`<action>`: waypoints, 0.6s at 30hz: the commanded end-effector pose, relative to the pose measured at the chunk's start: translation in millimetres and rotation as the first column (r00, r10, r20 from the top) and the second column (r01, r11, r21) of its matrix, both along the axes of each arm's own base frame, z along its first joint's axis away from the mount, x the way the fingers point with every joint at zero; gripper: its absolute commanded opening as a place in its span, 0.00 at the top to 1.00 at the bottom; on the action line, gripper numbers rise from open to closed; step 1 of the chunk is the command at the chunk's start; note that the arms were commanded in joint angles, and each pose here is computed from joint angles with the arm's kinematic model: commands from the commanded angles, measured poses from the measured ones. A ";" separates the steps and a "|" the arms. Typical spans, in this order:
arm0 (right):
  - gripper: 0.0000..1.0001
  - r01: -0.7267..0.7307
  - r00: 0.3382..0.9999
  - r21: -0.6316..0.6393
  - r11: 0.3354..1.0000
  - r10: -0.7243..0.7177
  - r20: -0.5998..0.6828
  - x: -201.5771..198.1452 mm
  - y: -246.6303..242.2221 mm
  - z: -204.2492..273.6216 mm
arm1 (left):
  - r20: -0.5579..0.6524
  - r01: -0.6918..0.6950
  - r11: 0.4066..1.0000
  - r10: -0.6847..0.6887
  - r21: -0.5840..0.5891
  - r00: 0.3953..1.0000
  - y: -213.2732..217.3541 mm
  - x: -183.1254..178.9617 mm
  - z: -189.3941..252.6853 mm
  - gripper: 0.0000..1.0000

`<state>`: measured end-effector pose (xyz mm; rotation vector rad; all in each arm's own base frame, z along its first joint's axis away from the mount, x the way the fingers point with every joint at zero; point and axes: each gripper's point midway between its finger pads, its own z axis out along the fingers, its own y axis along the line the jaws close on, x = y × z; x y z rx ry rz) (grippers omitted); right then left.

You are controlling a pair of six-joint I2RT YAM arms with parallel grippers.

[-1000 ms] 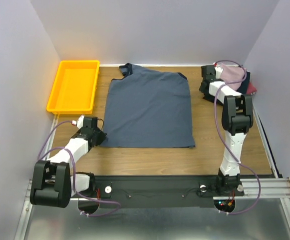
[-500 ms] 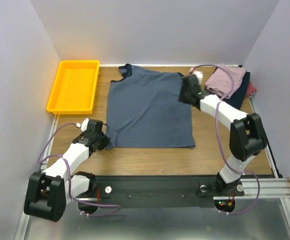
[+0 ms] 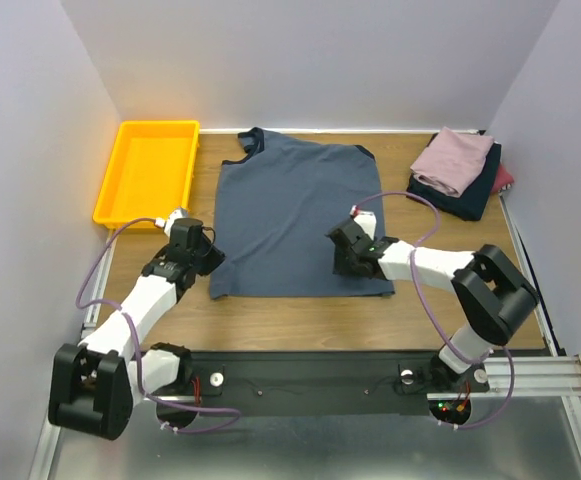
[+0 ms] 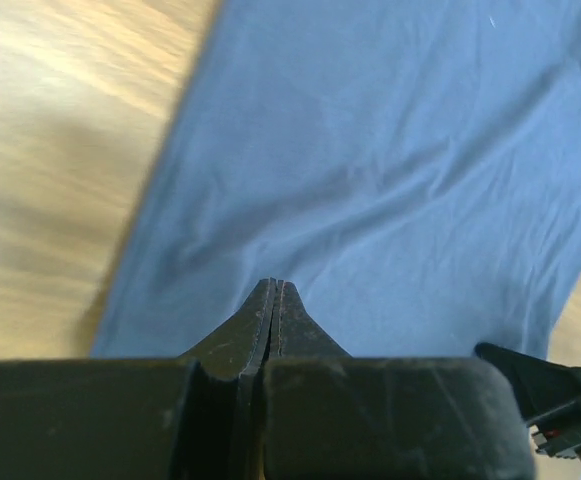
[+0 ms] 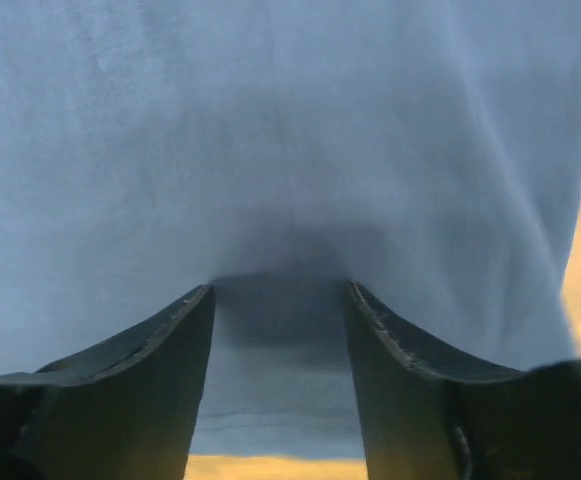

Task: Fold and stack the tank tops
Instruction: Flatten the tank top out

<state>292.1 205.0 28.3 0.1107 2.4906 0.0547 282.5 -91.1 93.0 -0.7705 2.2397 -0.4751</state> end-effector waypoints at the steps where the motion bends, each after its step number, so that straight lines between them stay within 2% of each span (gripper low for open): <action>1: 0.37 0.142 0.984 0.094 0.985 -0.151 0.099 3.6 -11.7 26.7 | 0.019 0.105 0.994 -0.105 -0.025 0.994 -23.5 12.9 -0.8 0.97; 3: 0.33 0.174 0.982 0.095 0.980 -0.179 0.056 -10.8 -21.2 11.2 | -0.060 0.096 0.995 -0.096 -0.001 0.994 -25.4 4.3 -24.1 1.00; 4: 0.30 0.183 0.982 0.106 0.977 -0.187 0.031 -17.1 -23.4 5.6 | -0.106 0.044 0.999 -0.042 0.019 0.993 -17.8 -2.9 -39.1 1.00; 7: 0.30 0.238 0.971 0.131 0.962 -0.235 -0.044 -38.7 -36.3 -12.5 | -0.198 0.012 0.999 -0.006 0.031 0.980 -15.4 -28.1 -71.0 1.00; 9: 0.29 0.279 0.960 0.143 0.950 -0.269 -0.081 -49.5 -44.9 -17.4 | -0.219 -0.004 1.000 0.006 0.010 0.976 -18.6 -40.4 -80.4 1.00; 10: 0.29 0.290 0.955 0.128 0.948 -0.279 -0.101 -60.6 -53.5 -25.2 | -0.184 0.003 1.000 -0.007 -0.019 0.983 -24.9 -39.0 -75.7 1.00; 13: 0.24 0.352 0.935 0.165 0.922 -0.335 -0.119 -74.2 -66.7 -21.6 | -0.198 0.001 0.999 -0.009 -0.042 0.980 -37.0 -55.4 -77.9 1.00; 15: 0.18 0.401 0.915 0.198 0.894 -0.381 -0.131 -80.3 -72.6 -13.6 | -0.213 0.014 0.999 -0.024 -0.047 0.977 -44.1 -63.6 -79.9 1.00; 18: 0.16 0.437 0.897 0.208 0.875 -0.408 -0.167 -92.1 -77.0 -7.6 | -0.240 0.073 0.996 -0.085 -0.057 0.967 -57.5 -74.2 -81.2 1.00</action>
